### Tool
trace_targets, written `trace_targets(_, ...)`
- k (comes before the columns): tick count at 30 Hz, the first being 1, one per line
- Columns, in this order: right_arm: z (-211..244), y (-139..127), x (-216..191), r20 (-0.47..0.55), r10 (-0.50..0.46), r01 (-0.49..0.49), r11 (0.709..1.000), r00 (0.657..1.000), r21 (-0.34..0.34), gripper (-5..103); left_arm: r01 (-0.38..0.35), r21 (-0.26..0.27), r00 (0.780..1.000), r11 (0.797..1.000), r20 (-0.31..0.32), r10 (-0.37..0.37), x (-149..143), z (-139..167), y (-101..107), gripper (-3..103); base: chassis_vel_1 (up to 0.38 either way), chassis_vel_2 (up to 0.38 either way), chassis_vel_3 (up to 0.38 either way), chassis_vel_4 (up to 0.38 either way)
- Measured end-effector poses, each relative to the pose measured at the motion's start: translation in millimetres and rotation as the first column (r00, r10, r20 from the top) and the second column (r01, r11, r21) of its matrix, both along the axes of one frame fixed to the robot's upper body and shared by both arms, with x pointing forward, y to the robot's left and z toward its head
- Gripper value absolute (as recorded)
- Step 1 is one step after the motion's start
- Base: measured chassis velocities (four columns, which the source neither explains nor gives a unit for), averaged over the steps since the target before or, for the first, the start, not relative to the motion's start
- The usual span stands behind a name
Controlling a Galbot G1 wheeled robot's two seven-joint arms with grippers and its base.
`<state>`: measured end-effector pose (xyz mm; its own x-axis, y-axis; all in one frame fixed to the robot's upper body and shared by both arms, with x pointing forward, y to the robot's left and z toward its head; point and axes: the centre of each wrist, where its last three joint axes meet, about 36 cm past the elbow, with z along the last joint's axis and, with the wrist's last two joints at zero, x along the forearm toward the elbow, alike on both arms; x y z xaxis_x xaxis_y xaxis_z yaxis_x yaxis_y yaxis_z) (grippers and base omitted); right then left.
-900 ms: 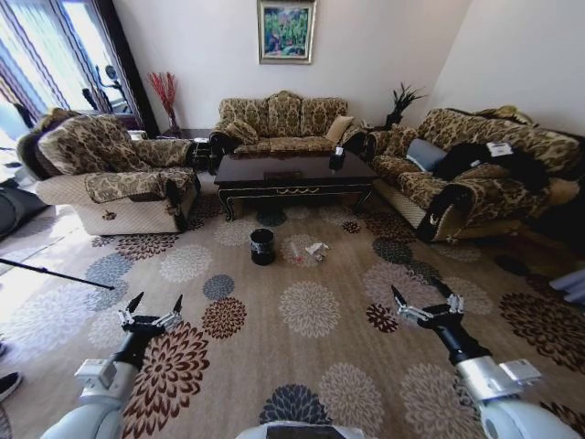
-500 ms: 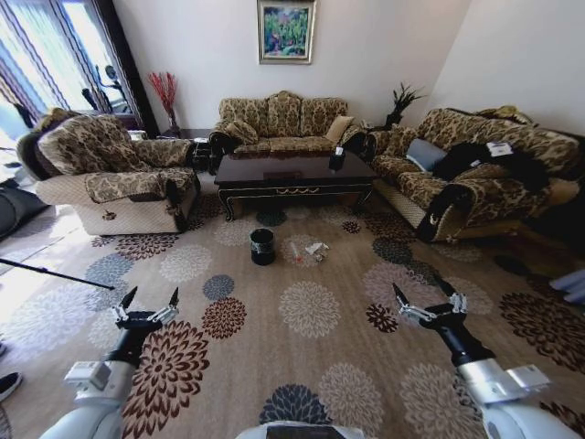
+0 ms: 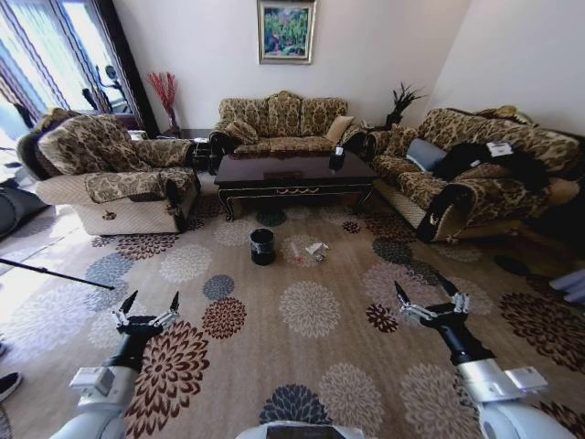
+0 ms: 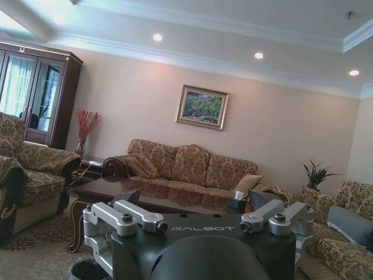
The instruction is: Move to the front of the table and pick up the trash from the floor, then place it into the trash bin.
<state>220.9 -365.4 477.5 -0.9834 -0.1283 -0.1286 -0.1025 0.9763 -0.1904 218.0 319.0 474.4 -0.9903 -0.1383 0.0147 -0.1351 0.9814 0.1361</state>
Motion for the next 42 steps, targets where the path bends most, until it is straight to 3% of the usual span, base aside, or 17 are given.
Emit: trace_targets(42, -11, 1, -1, 0.011, -0.016, 0.016, 1.0, 1.0, -0.004, 100, 0.037, -0.006, 0.999, 0.999, 0.01, -0.037, 0, -3, 2, 100, 0.0, 0.0, 0.0, 0.0)
